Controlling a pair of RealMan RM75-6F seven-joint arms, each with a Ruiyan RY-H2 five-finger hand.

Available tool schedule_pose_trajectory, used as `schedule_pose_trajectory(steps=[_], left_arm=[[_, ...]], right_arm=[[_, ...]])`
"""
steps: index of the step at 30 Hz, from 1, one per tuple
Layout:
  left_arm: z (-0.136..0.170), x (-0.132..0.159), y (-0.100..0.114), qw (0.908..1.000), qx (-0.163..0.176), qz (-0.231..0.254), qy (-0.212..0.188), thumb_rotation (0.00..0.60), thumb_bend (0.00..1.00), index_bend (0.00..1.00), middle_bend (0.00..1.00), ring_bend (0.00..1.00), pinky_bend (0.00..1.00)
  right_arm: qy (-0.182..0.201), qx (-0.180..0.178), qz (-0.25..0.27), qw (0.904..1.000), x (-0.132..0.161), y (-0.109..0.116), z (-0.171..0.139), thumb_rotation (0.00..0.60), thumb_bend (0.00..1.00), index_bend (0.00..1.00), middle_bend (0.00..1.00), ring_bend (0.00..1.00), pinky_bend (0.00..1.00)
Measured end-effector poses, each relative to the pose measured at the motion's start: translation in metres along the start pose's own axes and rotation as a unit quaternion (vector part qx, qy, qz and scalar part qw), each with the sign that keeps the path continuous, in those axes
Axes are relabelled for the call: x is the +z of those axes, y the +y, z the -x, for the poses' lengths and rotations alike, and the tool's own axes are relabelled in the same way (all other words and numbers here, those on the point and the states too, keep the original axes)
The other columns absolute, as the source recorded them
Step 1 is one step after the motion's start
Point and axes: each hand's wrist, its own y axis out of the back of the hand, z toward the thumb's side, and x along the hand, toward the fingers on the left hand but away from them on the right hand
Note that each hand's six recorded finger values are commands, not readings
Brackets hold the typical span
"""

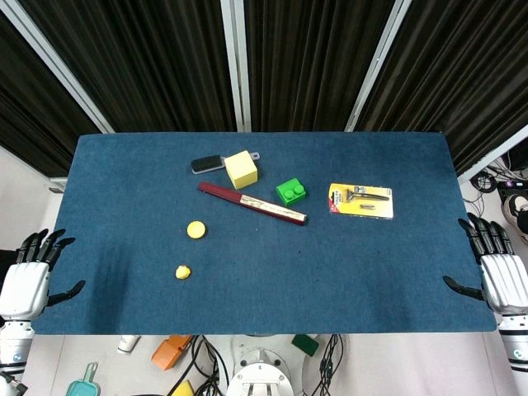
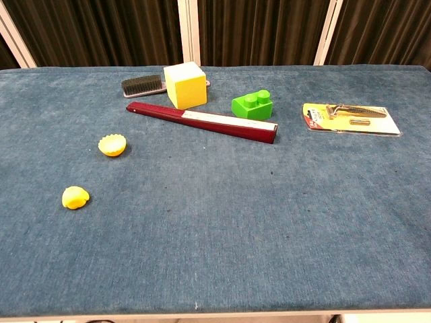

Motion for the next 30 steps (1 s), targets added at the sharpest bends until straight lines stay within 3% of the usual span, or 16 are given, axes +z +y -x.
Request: schedule_pose_trajectory(steps=[8,14,20,24,30], left_arm=[[-0.008,0.010,-0.001,0.9999,-0.002,-0.002,-0.015,0.600,0.20,0.20,0.11,0.02,0.00],[-0.020,0.037,-0.014,0.9981,-0.019,0.005,-0.058,0.600,0.20,0.23,0.11,0.02,0.00],[-0.038,0.082,-0.043,0.9896,-0.066,0.000,-0.128,0.600,0.20,0.28,0.11,0.03,0.00],[-0.049,0.121,-0.068,0.9785,-0.101,-0.001,-0.180,0.600,0.20,0.29,0.11,0.03,0.00],[-0.061,0.160,-0.103,0.9656,-0.143,-0.006,-0.217,0.600,0.20,0.31,0.11,0.03,0.00]], right_arm=[[-0.001,-0.001,-0.004,1.0000,0.000,0.001,0.002,0.600,0.22,0.00,0.00,0.00,0.02],[0.000,-0.013,-0.003,0.9999,-0.002,0.007,0.002,0.600,0.22,0.00,0.00,0.00,0.02],[-0.004,-0.013,-0.004,0.9999,-0.004,0.007,0.002,0.600,0.22,0.00,0.00,0.00,0.02],[-0.007,-0.016,-0.003,0.9998,-0.005,0.008,0.002,0.600,0.22,0.00,0.00,0.00,0.02],[-0.011,-0.014,-0.003,0.9998,-0.007,0.007,0.001,0.600,0.22,0.00,0.00,0.00,0.02]])
